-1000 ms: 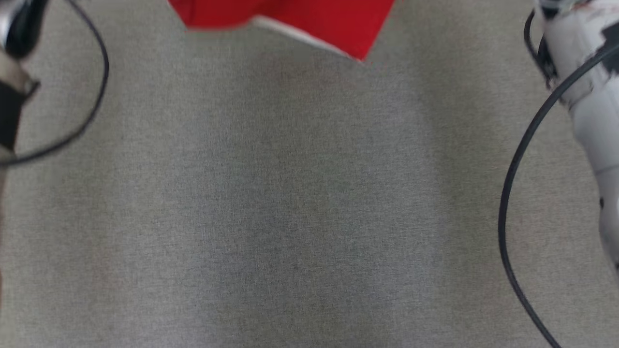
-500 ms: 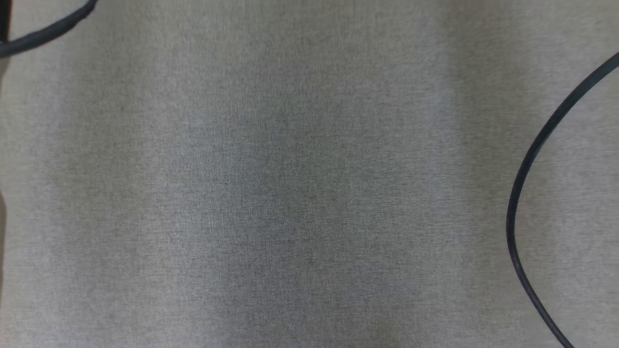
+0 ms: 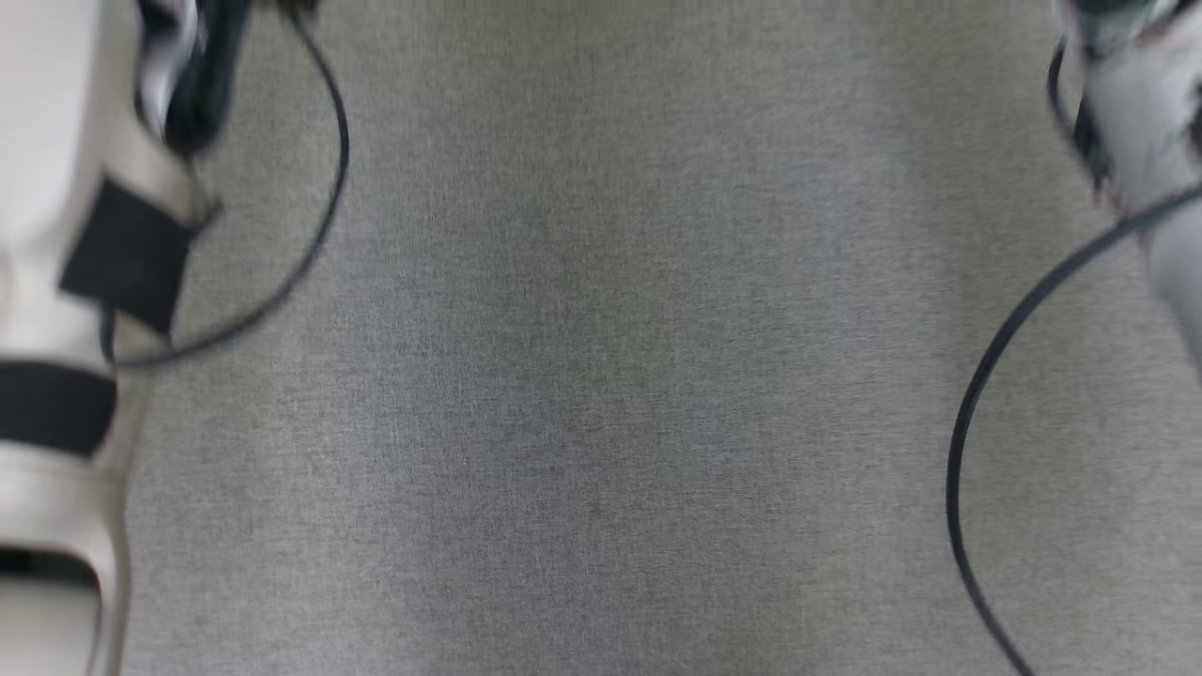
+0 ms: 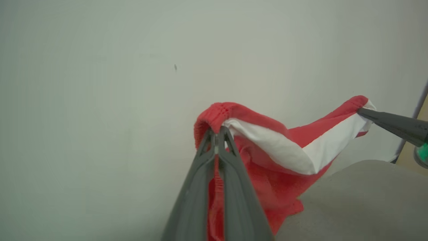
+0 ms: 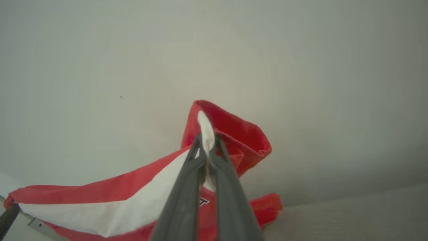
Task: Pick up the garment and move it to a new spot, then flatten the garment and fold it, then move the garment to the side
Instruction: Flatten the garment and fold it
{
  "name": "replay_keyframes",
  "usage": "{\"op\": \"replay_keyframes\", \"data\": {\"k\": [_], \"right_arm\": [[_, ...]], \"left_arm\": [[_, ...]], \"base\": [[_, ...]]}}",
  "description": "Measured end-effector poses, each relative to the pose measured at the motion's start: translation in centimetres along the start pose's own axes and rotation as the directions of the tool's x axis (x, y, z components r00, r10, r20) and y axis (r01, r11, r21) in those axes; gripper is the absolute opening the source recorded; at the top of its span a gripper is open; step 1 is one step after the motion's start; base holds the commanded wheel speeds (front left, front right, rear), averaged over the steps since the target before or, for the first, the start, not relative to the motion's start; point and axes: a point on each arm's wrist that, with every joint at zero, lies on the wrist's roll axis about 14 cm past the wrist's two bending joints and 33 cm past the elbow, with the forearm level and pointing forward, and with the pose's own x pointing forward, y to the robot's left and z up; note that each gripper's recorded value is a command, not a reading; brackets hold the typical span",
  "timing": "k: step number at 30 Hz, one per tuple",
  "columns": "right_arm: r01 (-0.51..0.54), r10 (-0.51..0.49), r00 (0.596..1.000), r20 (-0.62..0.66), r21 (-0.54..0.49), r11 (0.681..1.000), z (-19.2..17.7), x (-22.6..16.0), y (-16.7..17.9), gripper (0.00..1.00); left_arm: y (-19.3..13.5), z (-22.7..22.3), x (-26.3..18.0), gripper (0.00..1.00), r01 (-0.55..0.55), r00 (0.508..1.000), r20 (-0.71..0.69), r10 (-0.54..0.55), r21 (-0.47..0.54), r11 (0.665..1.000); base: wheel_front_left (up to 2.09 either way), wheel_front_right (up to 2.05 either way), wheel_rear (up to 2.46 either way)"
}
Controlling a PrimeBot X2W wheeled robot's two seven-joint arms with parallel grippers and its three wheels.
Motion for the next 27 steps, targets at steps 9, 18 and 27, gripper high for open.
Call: {"op": "replay_keyframes", "data": {"k": [9,18,27], "right_arm": [[0.022,-0.014,0.997,-0.074,0.116,0.993,-3.3,-8.1,0.5,0.0],[0.058,-0.036,0.988,-0.148,0.15,0.987,-5.2,-16.7,1.5,0.0],[0.095,-0.058,0.976,-0.208,0.17,0.981,-7.6,-23.8,2.9,0.0]], "left_arm": [[-2.3,-0.2,-6.6,0.0,-0.033,0.999,-0.02,0.03,-0.178,0.983],[-6.2,-0.4,-14.1,0.0,-0.096,0.994,-0.085,0.074,-0.286,0.953],[-9.0,-1.8,-21.2,0.0,-0.194,0.971,-0.201,0.133,-0.327,0.925]], "base": [[0.0,0.0,0.0],[0.0,0.0,0.0],[0.0,0.0,0.0]]}}
